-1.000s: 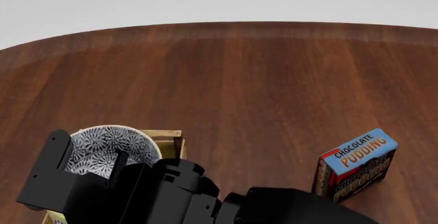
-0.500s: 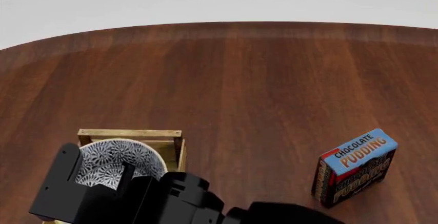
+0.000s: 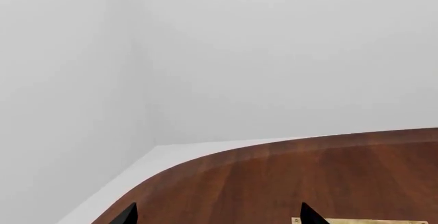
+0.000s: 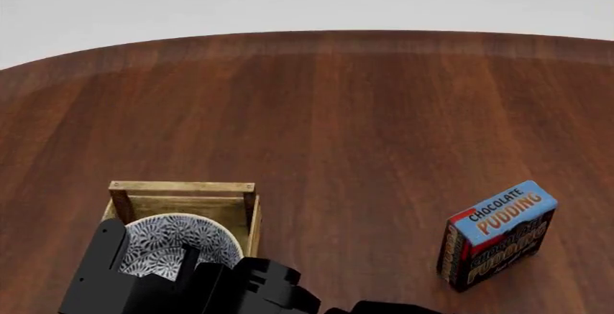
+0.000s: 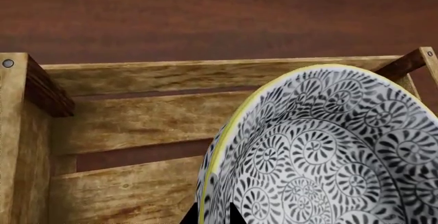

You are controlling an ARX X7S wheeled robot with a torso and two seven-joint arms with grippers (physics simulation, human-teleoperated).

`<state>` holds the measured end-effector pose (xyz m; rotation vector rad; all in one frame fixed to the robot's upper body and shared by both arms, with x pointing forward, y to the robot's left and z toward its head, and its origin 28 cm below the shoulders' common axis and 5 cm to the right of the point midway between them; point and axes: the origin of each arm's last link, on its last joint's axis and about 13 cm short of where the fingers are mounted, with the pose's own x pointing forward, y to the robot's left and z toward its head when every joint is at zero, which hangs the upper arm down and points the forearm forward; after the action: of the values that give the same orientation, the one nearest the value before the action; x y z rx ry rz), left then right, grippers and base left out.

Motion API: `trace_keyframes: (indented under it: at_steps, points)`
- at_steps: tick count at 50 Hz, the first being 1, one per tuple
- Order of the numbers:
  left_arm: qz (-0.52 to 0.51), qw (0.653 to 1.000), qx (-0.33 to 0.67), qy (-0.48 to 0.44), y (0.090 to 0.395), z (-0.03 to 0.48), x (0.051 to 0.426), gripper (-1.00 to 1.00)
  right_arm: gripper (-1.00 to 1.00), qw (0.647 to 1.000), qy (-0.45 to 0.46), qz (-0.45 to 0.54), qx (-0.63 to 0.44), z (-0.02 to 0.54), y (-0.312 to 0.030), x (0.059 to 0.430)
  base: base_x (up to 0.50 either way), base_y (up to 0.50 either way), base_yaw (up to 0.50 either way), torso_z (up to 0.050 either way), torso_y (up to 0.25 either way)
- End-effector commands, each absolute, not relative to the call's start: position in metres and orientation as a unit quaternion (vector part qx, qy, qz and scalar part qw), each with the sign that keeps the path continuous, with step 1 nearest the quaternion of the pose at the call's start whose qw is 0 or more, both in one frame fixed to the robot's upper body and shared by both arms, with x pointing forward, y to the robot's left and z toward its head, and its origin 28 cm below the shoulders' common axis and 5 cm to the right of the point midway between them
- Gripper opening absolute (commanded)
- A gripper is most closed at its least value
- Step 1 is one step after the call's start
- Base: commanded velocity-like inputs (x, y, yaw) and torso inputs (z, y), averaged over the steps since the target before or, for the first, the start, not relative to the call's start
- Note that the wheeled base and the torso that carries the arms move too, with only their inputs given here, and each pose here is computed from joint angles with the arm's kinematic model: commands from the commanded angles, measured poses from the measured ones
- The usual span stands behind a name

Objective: Stack the left bowl on the right bowl and place them in the tray.

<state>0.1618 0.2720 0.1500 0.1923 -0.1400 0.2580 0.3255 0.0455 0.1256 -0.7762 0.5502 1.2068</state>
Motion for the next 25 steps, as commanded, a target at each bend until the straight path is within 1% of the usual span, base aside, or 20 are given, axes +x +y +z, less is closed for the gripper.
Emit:
trace_keyframes:
  at_steps: [1, 18, 22, 23, 25]
  points:
    - [0.129, 0.984, 0.097, -0.070, 0.2726, 0.1500, 0.1616, 1.00, -1.00, 0.717, 0.238, 0.547, -0.361, 0.1257, 0.0455, 0.3283, 0.00, 0.00, 0.00, 0.000, 0.000]
    - [0.130, 0.984, 0.097, -0.070, 0.2731, 0.1503, 0.1615, 1.00, -1.00, 0.708, 0.242, 0.553, -0.366, 0.1240, 0.0441, 0.3294, 0.00, 0.00, 0.00, 0.000, 0.000]
    - [0.130, 0.984, 0.097, -0.070, 0.2730, 0.1504, 0.1617, 1.00, -1.00, 0.710, 0.249, 0.546, -0.367, 0.1225, 0.0429, 0.3290, 0.00, 0.00, 0.00, 0.000, 0.000]
    - [0.130, 0.984, 0.097, -0.070, 0.2728, 0.1502, 0.1619, 1.00, 1.00, 0.710, 0.248, 0.548, -0.367, 0.1227, 0.0430, 0.3292, 0.00, 0.00, 0.00, 0.000, 0.000]
    - [0.129, 0.984, 0.097, -0.070, 0.2725, 0.1501, 0.1622, 1.00, 1.00, 0.711, 0.250, 0.545, -0.366, 0.1239, 0.0425, 0.3300, 0.00, 0.00, 0.00, 0.000, 0.000]
